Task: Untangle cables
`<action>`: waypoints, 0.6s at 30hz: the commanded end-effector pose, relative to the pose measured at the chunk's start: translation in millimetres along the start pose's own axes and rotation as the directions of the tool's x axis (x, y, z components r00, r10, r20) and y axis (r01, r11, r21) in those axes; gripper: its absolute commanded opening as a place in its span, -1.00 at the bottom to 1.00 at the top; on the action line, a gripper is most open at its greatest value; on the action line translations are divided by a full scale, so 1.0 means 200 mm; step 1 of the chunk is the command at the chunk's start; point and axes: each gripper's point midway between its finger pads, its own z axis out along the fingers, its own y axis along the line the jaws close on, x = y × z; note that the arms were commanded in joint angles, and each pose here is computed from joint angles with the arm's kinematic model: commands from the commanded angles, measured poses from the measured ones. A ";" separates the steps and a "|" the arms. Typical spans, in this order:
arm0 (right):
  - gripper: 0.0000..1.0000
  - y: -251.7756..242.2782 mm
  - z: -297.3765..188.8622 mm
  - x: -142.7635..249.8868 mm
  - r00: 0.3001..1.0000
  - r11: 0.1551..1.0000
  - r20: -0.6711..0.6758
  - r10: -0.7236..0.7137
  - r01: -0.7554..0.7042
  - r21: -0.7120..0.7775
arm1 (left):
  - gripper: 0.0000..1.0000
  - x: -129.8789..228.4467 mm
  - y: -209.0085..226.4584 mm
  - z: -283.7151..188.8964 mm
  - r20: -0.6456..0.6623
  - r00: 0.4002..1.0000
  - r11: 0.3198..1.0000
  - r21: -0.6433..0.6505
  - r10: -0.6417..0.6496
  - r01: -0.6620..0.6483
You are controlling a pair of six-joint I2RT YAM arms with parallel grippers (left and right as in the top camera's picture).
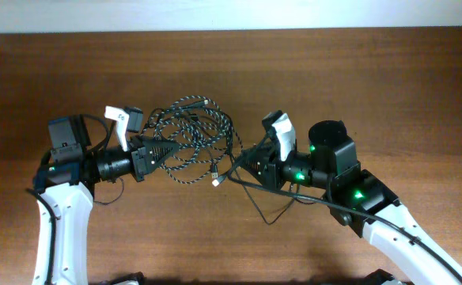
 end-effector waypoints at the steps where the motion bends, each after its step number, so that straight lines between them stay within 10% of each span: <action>1: -0.51 -0.03 0.00 -0.10 0.997 0.998 0.083 -0.002 -0.002 0.056 | -1.00 -0.01 -0.05 -0.01 0.019 0.999 0.999 0.044 0.027 -0.028; 18: -0.42 -0.15 0.19 -0.05 0.912 0.905 0.151 0.381 -0.402 0.140 | -1.00 0.00 0.00 0.00 -0.001 1.000 1.000 -0.010 0.028 -0.028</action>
